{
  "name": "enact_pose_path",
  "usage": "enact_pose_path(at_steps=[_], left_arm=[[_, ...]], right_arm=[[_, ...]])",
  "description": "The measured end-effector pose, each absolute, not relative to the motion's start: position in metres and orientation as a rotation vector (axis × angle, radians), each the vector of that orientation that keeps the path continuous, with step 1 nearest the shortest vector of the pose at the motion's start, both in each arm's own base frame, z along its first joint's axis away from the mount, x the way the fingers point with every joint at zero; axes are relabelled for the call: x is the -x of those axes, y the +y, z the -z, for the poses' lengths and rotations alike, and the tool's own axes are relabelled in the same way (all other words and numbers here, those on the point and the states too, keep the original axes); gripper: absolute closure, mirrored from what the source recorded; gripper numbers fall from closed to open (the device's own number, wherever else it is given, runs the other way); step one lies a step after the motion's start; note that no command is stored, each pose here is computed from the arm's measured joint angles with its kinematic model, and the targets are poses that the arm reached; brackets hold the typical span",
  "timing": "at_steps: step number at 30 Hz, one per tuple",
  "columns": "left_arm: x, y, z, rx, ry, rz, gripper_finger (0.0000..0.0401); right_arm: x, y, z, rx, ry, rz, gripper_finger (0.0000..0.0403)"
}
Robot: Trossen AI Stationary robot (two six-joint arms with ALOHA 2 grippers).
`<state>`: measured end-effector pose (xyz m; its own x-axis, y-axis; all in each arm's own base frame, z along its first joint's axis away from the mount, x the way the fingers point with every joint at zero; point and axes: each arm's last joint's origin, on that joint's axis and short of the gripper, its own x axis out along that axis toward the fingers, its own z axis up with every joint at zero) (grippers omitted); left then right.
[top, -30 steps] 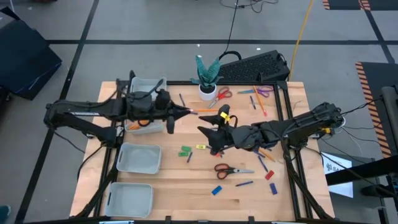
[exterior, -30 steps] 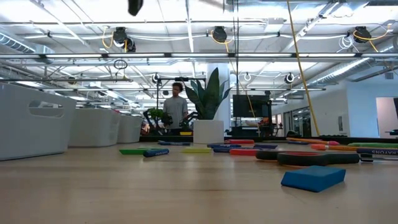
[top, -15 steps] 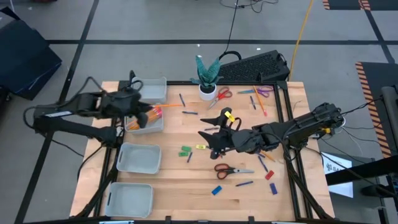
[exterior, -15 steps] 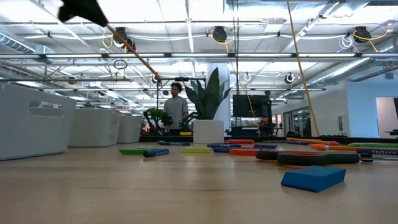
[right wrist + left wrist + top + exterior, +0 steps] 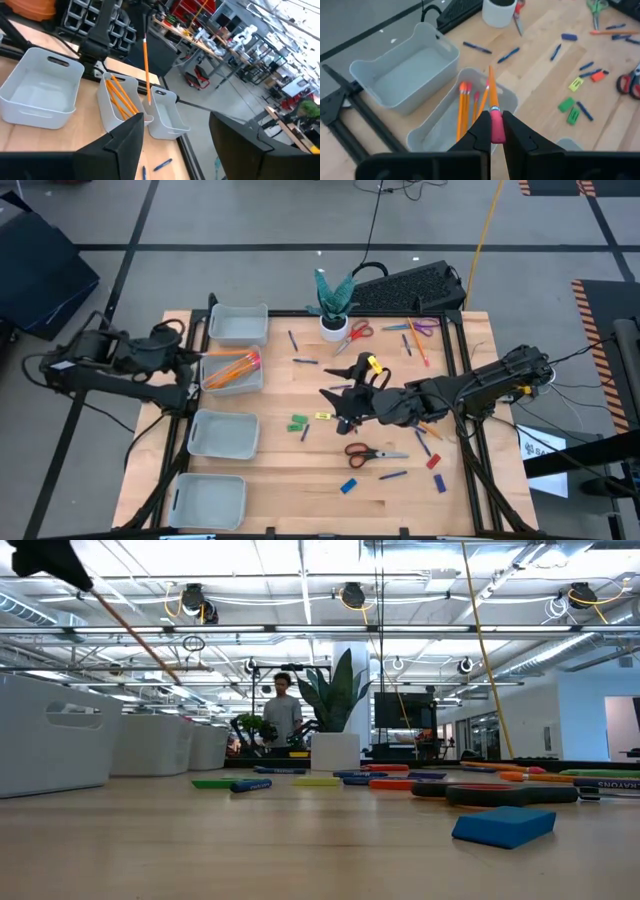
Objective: Sort crayons/erasers/pens/pencils in bins
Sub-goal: Put the orange pencil into the middle top gray bin
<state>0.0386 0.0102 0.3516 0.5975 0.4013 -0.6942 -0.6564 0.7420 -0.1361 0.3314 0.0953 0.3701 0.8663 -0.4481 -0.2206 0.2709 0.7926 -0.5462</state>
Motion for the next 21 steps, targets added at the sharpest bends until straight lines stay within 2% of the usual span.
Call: enact_pose_path(at_steps=[10, 17, 21], left_arm=[[-0.037, 0.01, -0.313, 0.408, 0.677, -0.627, 0.0378], [-0.052, 0.009, -0.28, 0.424, 0.7, -0.644, 0.0377], [-0.059, 0.009, -0.263, 0.443, 0.719, -0.685, 0.0357]], right_arm=[[-0.33, 0.094, -0.368, 0.438, 0.348, 0.436, 0.0183], [-0.33, 0.094, -0.368, 0.392, 0.337, 0.444, 0.0183], [-0.33, 0.094, -0.368, 0.372, 0.337, 0.447, 0.0183]])
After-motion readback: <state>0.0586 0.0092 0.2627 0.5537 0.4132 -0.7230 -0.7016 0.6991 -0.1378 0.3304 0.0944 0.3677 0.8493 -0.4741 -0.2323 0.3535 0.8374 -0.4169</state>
